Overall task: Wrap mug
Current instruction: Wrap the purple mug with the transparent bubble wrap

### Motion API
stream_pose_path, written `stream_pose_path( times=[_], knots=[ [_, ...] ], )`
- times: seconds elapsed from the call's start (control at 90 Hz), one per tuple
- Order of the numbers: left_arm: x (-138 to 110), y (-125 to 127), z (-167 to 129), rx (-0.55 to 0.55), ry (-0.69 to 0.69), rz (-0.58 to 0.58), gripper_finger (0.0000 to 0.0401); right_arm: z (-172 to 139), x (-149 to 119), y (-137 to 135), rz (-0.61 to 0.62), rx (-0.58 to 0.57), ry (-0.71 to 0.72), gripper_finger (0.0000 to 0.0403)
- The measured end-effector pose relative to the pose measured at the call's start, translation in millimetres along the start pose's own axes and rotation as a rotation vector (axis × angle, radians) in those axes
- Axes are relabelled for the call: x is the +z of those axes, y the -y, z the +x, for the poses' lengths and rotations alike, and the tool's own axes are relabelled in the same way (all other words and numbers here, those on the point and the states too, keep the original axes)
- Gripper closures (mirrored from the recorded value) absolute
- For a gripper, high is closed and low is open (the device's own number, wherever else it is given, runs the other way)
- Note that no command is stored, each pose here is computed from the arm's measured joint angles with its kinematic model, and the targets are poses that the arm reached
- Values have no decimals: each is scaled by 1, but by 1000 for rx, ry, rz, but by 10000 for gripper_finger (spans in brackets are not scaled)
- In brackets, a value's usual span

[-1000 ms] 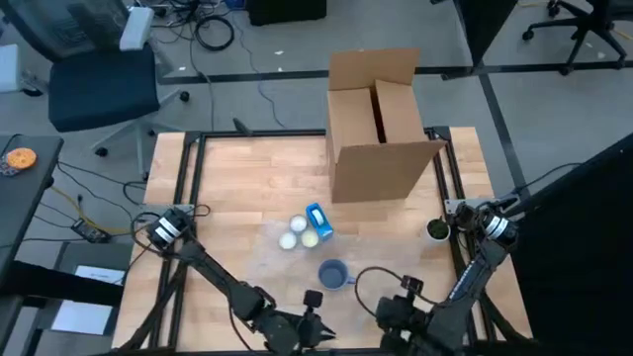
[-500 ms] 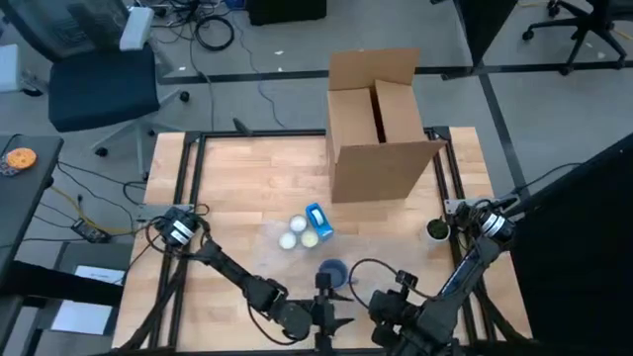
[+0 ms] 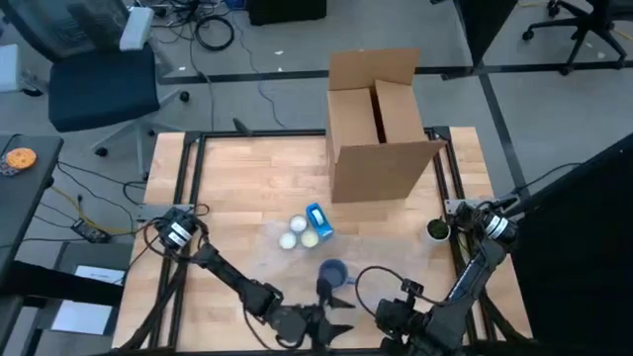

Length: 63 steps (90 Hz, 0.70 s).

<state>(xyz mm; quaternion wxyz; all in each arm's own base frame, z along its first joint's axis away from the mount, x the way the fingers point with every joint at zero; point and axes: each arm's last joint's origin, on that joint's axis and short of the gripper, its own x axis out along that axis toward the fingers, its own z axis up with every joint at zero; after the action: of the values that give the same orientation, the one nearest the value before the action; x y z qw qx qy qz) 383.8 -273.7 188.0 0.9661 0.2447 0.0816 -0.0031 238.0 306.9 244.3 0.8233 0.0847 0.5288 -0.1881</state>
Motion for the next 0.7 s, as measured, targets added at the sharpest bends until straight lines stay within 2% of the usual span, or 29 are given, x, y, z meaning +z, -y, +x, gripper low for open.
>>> stream_pose_path(
  times=[0.111,0.322,0.544,0.7],
  knots=[
    [-1,-1,0,39,-20,54,160,-8,3,-3,3,31,7,403],
    [0,1,-1,6,-7,57,160,-24,16,-6,-11,83,56,403],
    [7,2,-4,20,48,11,160,-20,27,-2,6,62,60,403],
    [10,8,-9,-13,65,11,160,-15,38,1,37,49,61,403]
  ],
)
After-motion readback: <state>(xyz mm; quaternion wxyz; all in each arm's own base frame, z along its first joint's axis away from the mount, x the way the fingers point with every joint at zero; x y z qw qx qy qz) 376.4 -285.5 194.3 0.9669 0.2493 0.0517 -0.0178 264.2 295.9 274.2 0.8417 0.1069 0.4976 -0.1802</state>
